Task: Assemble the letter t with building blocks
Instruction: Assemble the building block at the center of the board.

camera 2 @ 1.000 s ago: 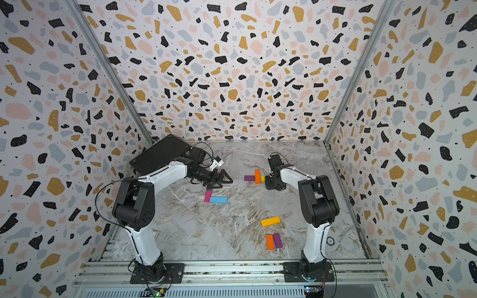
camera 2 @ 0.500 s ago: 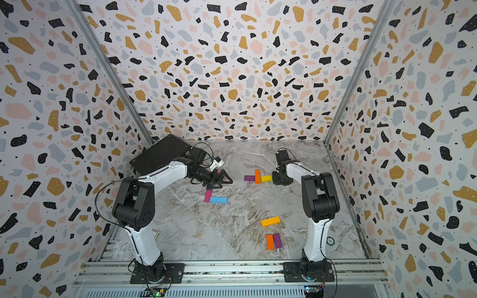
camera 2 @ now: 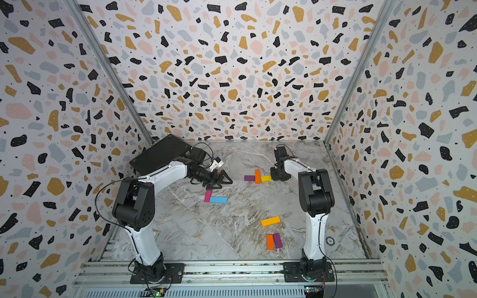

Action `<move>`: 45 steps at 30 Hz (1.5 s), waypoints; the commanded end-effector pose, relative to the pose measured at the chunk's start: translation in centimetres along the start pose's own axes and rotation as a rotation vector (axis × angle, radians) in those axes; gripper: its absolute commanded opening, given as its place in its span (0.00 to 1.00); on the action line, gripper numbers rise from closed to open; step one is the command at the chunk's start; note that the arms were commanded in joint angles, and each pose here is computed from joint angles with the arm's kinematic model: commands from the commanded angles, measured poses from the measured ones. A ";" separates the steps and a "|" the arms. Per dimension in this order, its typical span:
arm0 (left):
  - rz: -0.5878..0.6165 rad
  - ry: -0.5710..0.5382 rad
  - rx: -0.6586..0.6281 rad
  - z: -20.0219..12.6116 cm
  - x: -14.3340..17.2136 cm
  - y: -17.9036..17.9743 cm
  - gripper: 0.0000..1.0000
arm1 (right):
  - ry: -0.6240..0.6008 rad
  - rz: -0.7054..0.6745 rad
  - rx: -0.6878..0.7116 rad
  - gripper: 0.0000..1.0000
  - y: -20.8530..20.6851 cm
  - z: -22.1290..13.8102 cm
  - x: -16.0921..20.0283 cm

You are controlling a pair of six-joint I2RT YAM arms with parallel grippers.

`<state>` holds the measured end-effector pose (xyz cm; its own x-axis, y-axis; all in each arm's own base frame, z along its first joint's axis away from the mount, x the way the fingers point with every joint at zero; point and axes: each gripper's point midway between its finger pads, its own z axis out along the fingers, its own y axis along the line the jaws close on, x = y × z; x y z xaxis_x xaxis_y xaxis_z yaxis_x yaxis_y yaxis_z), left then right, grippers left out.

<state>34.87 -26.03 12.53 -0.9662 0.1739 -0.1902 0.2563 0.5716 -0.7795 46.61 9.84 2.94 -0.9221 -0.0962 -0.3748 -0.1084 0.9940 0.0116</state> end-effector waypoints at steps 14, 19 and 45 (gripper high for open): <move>0.020 -0.007 0.001 -0.3 -0.3 -0.1 1.00 | -0.012 -0.005 -0.080 0.34 1.5 -0.8 -0.9; 0.020 -0.006 0.002 -0.3 -0.3 -0.1 0.99 | -0.021 -0.001 -0.091 0.34 1.7 -1.0 -1.0; 0.019 -0.010 0.008 -0.3 -0.3 -0.3 1.00 | -0.027 0.017 -0.135 0.33 2.6 -1.5 -0.3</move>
<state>34.77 -26.00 12.50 -0.9669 0.1752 -0.1854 0.2533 0.5726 -0.7798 46.40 11.99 2.87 -0.9204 -0.0840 -0.3817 -0.1421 0.9817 0.1268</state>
